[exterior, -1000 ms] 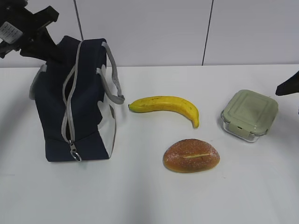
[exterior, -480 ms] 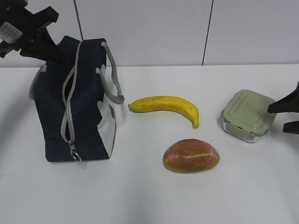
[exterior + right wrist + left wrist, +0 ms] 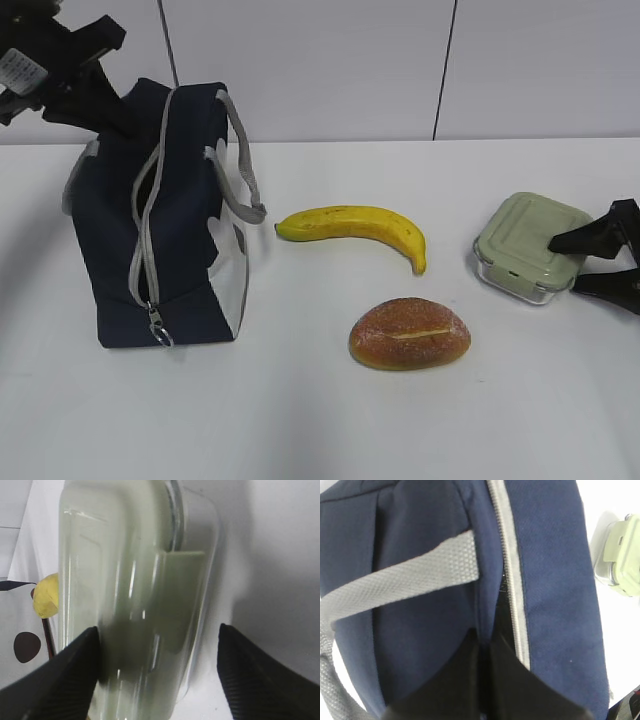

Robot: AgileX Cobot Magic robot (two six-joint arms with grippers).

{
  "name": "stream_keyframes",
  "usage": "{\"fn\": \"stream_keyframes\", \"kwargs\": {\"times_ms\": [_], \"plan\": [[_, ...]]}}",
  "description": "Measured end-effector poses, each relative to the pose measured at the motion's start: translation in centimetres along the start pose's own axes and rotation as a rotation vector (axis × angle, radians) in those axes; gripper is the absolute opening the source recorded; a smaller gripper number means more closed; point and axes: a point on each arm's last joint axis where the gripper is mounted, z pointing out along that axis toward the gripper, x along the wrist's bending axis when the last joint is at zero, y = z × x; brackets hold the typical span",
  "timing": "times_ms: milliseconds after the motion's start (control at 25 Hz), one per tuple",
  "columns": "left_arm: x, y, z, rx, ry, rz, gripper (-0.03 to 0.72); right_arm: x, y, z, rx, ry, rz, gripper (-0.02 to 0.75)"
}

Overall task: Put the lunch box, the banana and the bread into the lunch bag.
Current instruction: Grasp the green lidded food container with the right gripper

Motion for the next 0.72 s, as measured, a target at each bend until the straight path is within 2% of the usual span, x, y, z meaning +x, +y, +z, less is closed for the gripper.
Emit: {"fn": "stream_keyframes", "kwargs": {"times_ms": [360,600,720], "plan": [[0.0,-0.1,0.0,0.012,-0.002,0.003,0.0,-0.8,0.2,0.9,-0.026,0.065,-0.03,0.523],[0.0,-0.1,0.0,0.014,-0.003,0.003,0.0,-0.7,0.5,1.1,-0.028,0.102,-0.032,0.408],[0.0,-0.1,0.0,0.014,-0.003,0.003,0.0,-0.7,0.4,1.2,-0.025,0.111,-0.031,0.393]]}}
